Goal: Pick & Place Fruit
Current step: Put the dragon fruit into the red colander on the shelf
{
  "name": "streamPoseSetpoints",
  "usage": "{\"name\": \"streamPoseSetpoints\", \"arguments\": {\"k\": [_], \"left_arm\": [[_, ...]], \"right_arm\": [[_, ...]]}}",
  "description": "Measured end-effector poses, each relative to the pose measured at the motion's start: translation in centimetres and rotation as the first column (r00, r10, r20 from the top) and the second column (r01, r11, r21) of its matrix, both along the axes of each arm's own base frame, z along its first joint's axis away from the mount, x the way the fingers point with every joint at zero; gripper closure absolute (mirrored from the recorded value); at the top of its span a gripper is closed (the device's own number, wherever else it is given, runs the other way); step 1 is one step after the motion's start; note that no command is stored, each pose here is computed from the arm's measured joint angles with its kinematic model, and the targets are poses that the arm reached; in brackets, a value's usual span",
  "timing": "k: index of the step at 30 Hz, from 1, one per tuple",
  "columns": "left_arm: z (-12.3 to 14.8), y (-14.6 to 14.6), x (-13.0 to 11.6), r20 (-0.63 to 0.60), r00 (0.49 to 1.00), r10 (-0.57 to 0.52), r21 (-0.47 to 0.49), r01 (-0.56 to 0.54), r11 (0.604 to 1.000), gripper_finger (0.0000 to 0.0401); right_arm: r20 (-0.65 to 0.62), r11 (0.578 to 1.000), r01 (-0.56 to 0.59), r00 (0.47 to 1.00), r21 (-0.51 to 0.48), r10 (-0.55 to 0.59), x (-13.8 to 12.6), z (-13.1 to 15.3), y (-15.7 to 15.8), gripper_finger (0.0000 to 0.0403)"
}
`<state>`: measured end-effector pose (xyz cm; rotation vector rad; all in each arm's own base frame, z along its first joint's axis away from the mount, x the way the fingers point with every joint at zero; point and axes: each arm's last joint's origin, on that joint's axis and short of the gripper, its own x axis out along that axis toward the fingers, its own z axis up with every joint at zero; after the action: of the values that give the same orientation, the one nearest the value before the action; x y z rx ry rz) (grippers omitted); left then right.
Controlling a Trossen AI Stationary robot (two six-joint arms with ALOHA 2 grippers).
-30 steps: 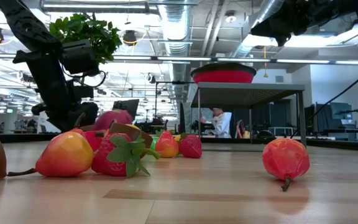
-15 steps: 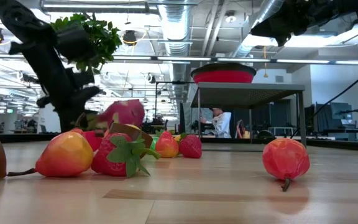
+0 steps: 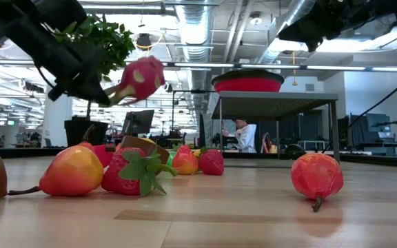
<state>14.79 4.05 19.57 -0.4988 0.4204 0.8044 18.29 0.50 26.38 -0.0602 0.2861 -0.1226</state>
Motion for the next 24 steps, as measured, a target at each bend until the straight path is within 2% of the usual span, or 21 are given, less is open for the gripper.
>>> {"name": "streamPoseSetpoints", "arguments": {"k": [6, 13, 24], "left_arm": [[0.8, -0.7, 0.5, 0.084, 0.995, -0.051, 0.011, 0.050, 0.999, 0.0399], [3.0, -1.3, 1.8, 0.145, 0.986, -0.081, 0.019, 0.079, 0.997, 0.0399], [5.5, -1.6, 5.3, 0.099, 0.988, -0.123, 0.090, 0.114, 0.989, 0.0399]], "right_arm": [[0.000, 1.000, 0.000, 1.000, 0.000, 0.000, 0.0, 0.0, 0.0, 0.0400], [0.000, 1.000, 0.000, 1.000, 0.000, 0.000, 0.0, 0.0, 0.0, 0.0400], [-0.001, 1.000, 0.000, 1.000, 0.000, 0.000, 0.0, 0.0, 0.0, 0.0400]]}}
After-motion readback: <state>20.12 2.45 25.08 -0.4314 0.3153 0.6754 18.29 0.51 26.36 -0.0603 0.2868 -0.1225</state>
